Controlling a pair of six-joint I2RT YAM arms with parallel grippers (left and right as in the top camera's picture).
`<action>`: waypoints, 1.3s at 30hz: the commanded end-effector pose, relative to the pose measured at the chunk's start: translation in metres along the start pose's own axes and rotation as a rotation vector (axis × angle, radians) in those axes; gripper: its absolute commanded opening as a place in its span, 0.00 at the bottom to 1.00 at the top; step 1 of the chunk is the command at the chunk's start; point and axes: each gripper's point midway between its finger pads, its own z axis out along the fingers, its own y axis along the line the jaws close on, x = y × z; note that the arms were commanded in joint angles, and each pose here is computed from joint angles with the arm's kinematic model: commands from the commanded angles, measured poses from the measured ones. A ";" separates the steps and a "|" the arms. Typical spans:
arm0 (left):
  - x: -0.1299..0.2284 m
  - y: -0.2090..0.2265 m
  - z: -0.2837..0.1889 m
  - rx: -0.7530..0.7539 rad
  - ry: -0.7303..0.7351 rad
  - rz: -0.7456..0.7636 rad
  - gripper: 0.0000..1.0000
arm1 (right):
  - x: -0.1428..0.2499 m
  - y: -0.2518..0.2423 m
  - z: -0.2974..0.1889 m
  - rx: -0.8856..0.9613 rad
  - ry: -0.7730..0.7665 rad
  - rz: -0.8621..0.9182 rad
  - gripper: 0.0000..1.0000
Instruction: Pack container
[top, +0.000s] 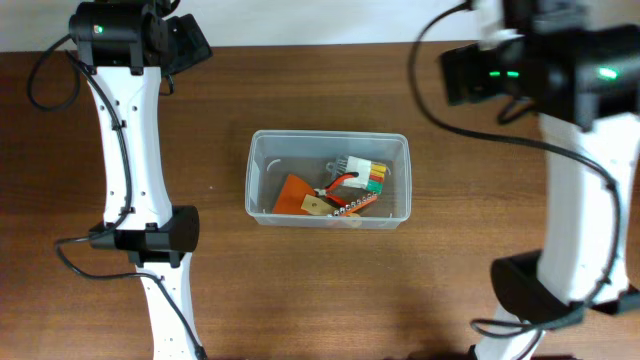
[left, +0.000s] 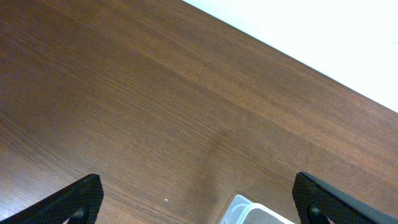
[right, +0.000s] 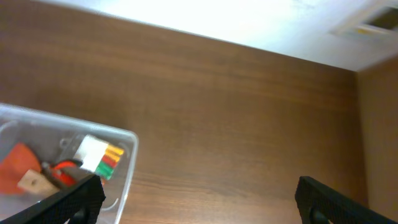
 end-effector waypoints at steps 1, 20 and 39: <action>-0.006 0.003 -0.014 0.009 -0.034 0.001 0.99 | 0.002 -0.020 -0.046 0.023 -0.098 0.107 0.99; -0.006 0.003 -0.014 0.009 -0.034 0.001 0.99 | 0.147 -0.067 -0.138 0.254 -0.147 0.416 0.99; -0.006 0.003 -0.014 0.009 -0.034 0.001 0.99 | 0.191 -0.038 -0.134 0.073 -0.439 0.470 0.99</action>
